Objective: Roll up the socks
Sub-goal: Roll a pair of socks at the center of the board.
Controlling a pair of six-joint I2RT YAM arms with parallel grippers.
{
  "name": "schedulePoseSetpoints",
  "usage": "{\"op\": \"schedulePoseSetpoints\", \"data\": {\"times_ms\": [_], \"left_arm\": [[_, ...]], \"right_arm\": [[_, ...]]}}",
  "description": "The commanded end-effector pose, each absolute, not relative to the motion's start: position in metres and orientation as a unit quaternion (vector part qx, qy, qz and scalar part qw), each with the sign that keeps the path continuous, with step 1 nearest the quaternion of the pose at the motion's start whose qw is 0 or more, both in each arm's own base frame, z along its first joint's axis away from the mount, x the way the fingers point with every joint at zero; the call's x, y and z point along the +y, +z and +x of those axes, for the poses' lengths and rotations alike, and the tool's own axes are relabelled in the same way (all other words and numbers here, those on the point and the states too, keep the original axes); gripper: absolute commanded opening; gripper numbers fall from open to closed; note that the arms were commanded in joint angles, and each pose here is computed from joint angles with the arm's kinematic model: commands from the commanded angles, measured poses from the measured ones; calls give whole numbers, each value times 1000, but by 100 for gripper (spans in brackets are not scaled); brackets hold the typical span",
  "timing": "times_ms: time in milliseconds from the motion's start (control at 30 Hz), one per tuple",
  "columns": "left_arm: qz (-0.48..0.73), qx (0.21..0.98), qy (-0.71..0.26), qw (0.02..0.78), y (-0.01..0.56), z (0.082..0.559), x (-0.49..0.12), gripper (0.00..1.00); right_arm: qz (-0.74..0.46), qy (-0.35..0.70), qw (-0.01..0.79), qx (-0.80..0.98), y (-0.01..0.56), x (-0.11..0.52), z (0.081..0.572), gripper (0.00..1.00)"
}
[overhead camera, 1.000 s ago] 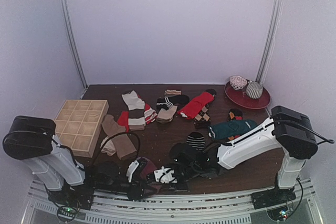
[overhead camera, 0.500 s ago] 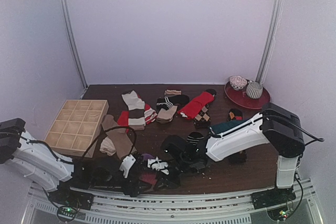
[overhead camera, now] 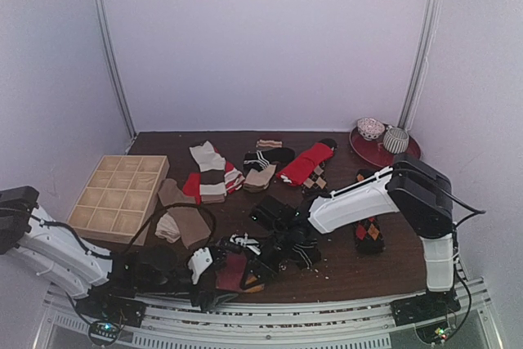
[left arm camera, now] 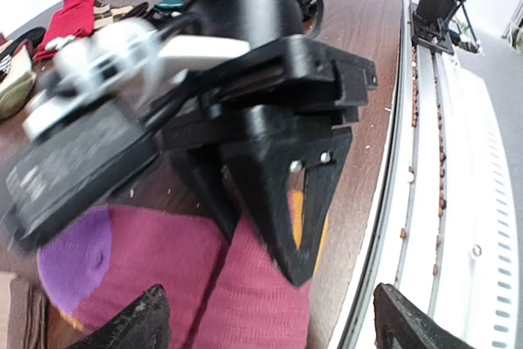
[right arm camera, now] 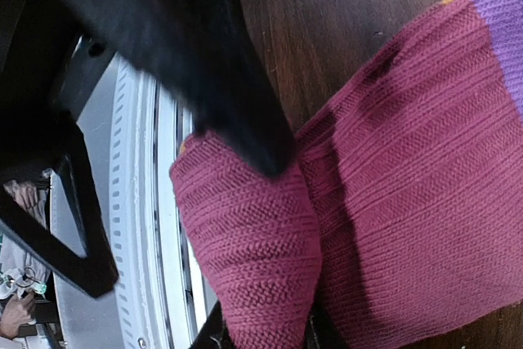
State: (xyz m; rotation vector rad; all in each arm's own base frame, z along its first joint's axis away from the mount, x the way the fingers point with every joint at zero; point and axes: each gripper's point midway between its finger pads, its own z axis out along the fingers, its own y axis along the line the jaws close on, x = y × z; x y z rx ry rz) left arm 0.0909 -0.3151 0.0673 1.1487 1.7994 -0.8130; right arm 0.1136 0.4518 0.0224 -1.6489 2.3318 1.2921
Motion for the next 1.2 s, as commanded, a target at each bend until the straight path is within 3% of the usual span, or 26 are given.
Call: {"op": "schedulePoseSetpoints", "data": {"times_ms": [0,700,933,1100,1167], "left_arm": [[479,685,-323,444,82,94,-337,84],[455,750,-286,387,26,95,-309,66],[445,734,-310,410,43,96,-315,64],[423,717,-337,440,65,97,-310,70],[421,717,-338,442,66,97,-308,66]], "right_arm": [[-493,262,-101,823,-58,381,107,18],[-498,259,-106,821,-61,379,106,17],[-495,257,-108,823,-63,377,106,18],[-495,258,-108,823,-63,377,105,18],[-494,259,-109,823,-64,377,105,18]]}}
